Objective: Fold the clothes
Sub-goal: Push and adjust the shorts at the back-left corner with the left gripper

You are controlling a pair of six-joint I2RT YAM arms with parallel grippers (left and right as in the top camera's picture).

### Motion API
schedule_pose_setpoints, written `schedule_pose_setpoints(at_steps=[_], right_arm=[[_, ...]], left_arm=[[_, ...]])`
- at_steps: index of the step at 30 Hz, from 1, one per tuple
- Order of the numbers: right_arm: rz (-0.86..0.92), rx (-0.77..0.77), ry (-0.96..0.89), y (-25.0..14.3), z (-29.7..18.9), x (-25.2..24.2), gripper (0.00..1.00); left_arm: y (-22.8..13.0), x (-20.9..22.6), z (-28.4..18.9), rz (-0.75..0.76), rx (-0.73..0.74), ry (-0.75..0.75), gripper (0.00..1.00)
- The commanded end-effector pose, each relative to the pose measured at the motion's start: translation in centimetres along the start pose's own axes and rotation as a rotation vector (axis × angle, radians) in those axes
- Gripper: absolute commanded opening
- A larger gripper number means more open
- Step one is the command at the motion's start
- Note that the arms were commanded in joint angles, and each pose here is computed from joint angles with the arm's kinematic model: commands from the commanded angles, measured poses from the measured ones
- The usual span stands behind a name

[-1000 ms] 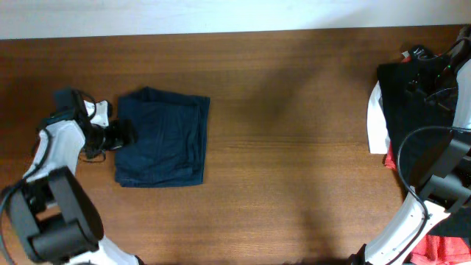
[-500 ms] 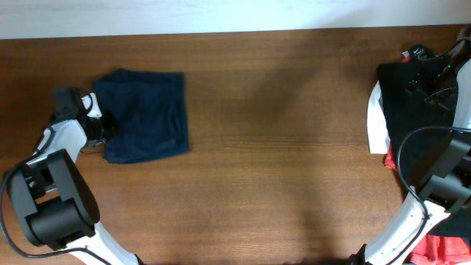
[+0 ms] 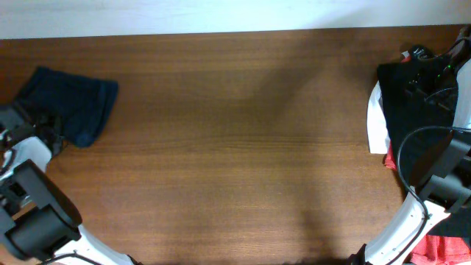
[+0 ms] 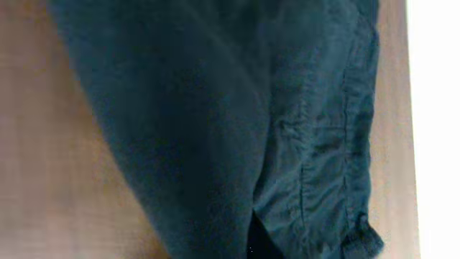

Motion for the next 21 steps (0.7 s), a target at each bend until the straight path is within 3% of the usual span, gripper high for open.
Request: schedule_pose_setpoints(at_steps=[1,5,8,15,17,21], right_arm=[[0.001,-0.03,-0.002,0.4,-1.1,-0.2,0.99],[0.001,-0.03,-0.002,0.4,-1.1,-0.2,0.99],[0.001,-0.03,-0.002,0.4,-1.1,-0.2,0.99],[0.001,-0.03,-0.002,0.4,-1.1,-0.2,0.99],[0.001,-0.03,-0.002,0.4,-1.1,-0.2,0.99],[0.001,-0.03,-0.002,0.4,-1.1,-0.2,0.99]], left_arm=[[-5.3,-1.1,3.6,0.029,0.083,-0.031,0.08],[-7.9,-2.8,7.3,0.061,0.185,-0.214,0.08],[-7.7,-3.6,8.4,0.052,0.16,-0.214,0.08],[-9.2,-5.9,8.6,-0.17,0.033,-0.221,0.08],[-9.7,-6.7,8.5,-0.158,-0.047,-0.227,0.08],[-11.6,-8.0,8.8,-0.136,-0.046,-0.285,0.08]])
Point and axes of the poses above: each gripper's point midway between its finger pads, its own z axis out along the fingers, its own x axis along the line the jaws close on, y = z × x, the point moved 2 cm from there along -z, back along the fingers, and after that the axes turned 9 degrees about -z, right-handed, at the moved point
